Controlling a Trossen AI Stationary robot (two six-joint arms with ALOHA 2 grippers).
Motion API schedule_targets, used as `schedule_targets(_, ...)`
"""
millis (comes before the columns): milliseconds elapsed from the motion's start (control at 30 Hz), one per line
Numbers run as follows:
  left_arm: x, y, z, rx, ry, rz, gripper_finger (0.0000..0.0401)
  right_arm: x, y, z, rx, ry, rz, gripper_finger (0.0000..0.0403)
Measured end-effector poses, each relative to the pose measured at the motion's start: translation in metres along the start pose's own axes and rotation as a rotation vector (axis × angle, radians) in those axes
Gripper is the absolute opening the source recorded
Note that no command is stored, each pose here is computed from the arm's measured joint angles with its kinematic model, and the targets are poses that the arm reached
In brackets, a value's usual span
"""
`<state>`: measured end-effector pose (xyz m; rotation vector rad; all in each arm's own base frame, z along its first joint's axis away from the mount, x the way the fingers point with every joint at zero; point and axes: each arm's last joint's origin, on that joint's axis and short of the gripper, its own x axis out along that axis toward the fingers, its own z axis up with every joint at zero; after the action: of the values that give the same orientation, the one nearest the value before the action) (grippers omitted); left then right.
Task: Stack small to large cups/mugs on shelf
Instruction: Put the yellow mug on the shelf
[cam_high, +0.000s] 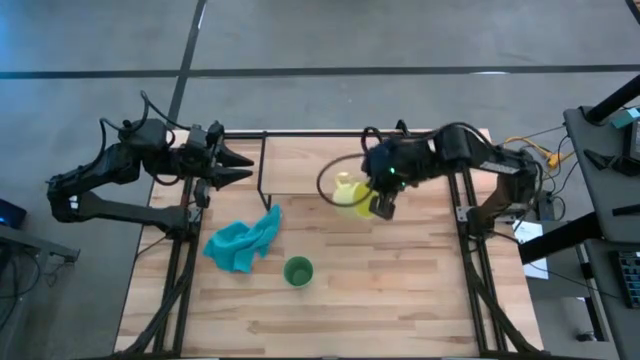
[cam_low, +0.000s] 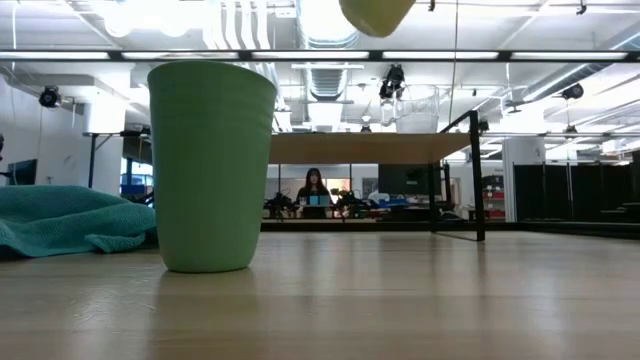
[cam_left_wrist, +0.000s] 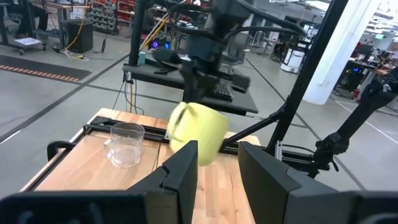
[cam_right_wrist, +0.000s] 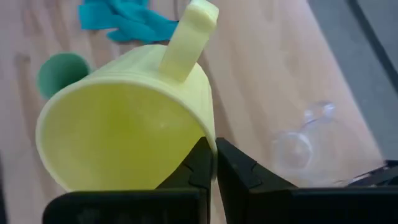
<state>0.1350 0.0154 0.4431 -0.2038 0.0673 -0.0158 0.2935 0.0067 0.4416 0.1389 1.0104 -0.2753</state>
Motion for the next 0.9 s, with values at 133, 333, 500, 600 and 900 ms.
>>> schedule_targets(133,0.002,0.000,0.000,-0.001,0.005,0.001,0.0102,0.014,-0.009,0.009,-0.031,0.031,0.001,0.0009)
schedule_targets(333,0.004,0.001,-0.001,0.046,0.010,0.002,0.0102,0.039,-0.028,0.026,-0.074,0.058,-0.031,0.0009)
schedule_targets(500,0.007,0.002,-0.002,0.047,0.021,0.004,0.0102,0.045,-0.048,0.042,-0.064,0.007,-0.043,0.0009)
schedule_targets(600,0.010,0.002,-0.003,0.046,0.030,0.006,0.0102,0.048,-0.059,0.049,-0.062,-0.002,-0.044,0.0009)
schedule_targets(900,0.035,0.011,-0.011,0.134,0.102,0.092,0.0102,0.080,-0.070,0.063,-0.085,0.049,0.016,0.0009)
